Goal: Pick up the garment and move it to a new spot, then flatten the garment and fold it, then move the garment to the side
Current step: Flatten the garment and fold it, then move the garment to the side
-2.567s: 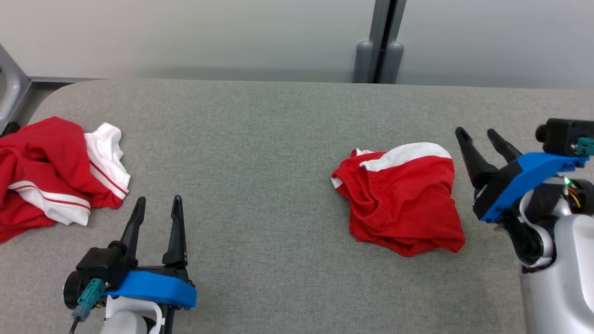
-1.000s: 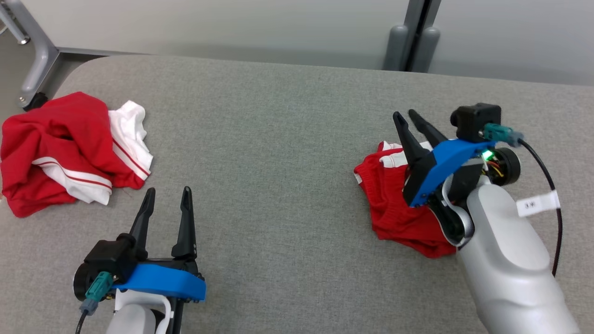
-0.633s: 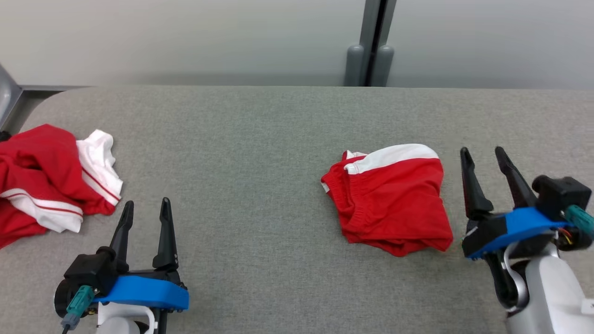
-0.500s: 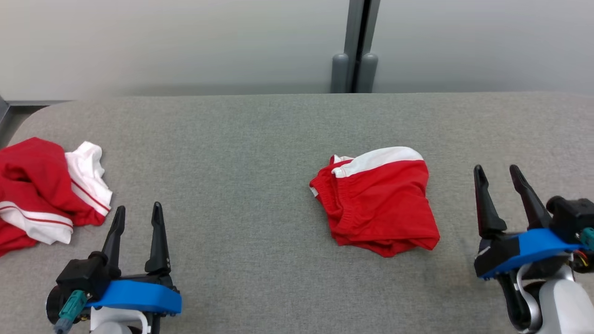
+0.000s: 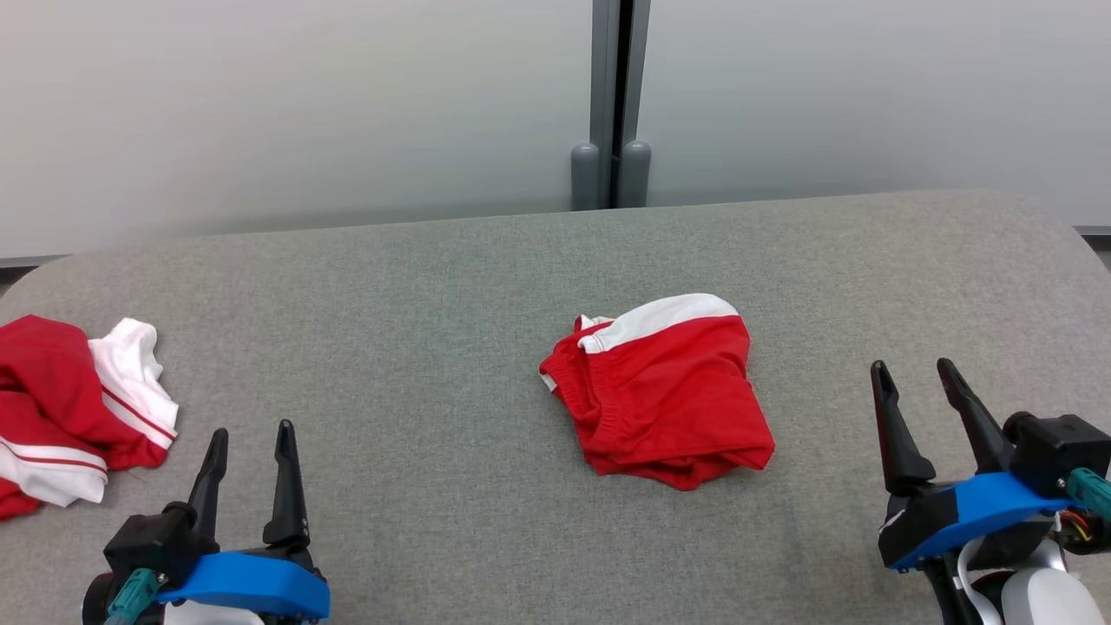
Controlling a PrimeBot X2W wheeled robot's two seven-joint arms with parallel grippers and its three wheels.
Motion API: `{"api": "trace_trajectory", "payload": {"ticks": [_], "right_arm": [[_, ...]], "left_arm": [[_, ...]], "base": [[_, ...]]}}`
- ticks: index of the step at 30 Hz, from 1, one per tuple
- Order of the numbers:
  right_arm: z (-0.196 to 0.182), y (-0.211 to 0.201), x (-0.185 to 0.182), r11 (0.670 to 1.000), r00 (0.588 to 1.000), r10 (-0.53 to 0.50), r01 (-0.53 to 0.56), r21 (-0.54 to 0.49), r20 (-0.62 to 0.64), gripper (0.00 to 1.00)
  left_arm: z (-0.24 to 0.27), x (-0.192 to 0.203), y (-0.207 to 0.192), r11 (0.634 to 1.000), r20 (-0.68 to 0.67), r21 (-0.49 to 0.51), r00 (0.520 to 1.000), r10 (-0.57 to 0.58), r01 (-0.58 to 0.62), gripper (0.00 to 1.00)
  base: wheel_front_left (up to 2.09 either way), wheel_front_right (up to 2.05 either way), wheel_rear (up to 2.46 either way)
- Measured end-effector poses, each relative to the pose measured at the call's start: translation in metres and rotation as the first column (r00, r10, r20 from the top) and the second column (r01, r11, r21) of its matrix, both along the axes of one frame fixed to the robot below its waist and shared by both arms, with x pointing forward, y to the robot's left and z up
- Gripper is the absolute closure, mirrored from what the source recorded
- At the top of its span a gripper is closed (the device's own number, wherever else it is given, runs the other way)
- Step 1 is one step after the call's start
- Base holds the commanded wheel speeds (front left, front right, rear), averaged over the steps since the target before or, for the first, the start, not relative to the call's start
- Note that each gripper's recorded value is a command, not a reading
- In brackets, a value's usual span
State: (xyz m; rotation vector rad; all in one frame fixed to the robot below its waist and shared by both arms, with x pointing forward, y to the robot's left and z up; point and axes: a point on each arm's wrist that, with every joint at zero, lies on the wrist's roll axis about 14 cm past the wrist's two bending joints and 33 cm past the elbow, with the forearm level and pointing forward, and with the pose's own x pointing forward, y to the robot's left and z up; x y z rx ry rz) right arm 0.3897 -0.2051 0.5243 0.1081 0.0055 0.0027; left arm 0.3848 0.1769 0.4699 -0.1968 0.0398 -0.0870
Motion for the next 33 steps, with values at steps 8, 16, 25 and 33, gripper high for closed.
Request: {"api": "trace_trajectory", "payload": {"ticks": [8, 16, 25, 33], "right_arm": [[-0.002, 0.002, 0.000, 1.000, 1.000, 0.007, -0.007, 0.002, -0.011, 0.00], [-0.011, 0.009, 0.004, 0.999, 0.998, 0.027, -0.026, 0.021, -0.049, 0.00], [-0.040, 0.022, 0.024, 0.996, 0.948, 0.089, -0.076, 0.054, -0.305, 0.00], [-0.066, 0.052, 0.057, 0.979, 0.851, 0.199, -0.156, 0.129, -0.485, 0.00]], "left_arm": [[-0.004, -0.002, -0.001, 1.000, -0.014, -0.003, 1.000, -0.003, 0.002, 0.00], [-0.003, 0.003, -0.001, 1.000, -0.009, 0.000, 1.000, -0.004, 0.004, 0.00], [0.000, 0.017, -0.003, 1.000, 0.005, 0.013, 1.000, -0.015, 0.015, 0.00], [-0.008, 0.031, -0.007, 1.000, -0.007, 0.013, 1.000, -0.028, 0.028, 0.00]], "base": [[0.00, 0.00, 0.00], [0.00, 0.00, 0.00], [0.00, 0.00, 0.00], [0.00, 0.00, 0.00]]}}
